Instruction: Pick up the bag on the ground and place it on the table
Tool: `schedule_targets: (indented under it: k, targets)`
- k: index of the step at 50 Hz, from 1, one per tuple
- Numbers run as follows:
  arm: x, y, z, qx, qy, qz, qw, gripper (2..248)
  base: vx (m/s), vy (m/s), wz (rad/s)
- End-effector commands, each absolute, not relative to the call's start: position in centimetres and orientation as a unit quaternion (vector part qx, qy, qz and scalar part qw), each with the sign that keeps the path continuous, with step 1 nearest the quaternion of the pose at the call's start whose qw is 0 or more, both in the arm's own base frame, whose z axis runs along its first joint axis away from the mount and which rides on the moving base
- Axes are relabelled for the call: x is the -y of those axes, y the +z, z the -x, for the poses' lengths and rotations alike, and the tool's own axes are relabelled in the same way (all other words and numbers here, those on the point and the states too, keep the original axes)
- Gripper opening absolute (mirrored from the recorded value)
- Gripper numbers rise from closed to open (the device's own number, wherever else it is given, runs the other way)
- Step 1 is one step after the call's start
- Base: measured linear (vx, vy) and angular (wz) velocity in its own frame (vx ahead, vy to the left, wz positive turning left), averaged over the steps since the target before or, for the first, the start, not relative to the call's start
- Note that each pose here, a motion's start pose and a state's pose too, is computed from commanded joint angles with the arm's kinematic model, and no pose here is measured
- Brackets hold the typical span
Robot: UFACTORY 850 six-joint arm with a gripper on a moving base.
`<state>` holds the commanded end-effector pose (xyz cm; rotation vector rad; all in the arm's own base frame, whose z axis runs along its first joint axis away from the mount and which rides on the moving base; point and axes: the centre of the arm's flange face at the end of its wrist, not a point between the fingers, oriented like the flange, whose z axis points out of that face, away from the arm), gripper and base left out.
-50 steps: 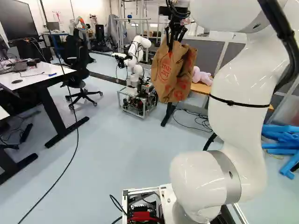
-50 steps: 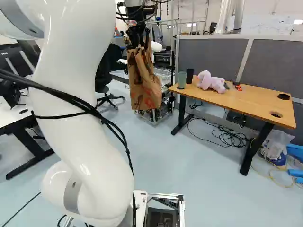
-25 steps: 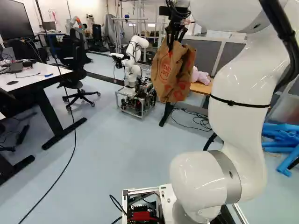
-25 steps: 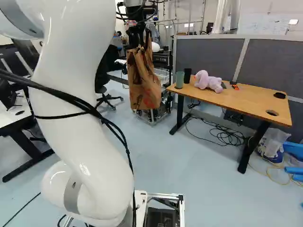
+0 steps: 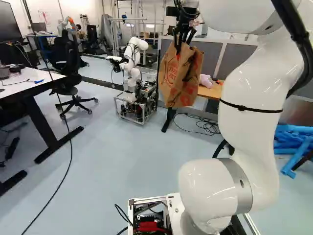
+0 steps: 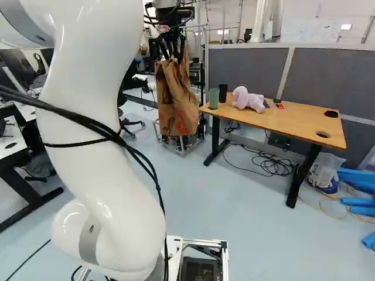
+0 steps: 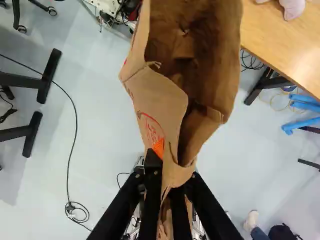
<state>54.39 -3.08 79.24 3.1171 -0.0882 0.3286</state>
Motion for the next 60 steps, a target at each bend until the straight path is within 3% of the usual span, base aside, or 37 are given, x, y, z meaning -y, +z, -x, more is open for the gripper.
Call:
schedule_targets:
  k: [60]
  targets:
    - [3.08, 79.24, -54.39, 0.028, 0.105, -0.994, 0.003, 24, 0.024, -0.072, -0.221]
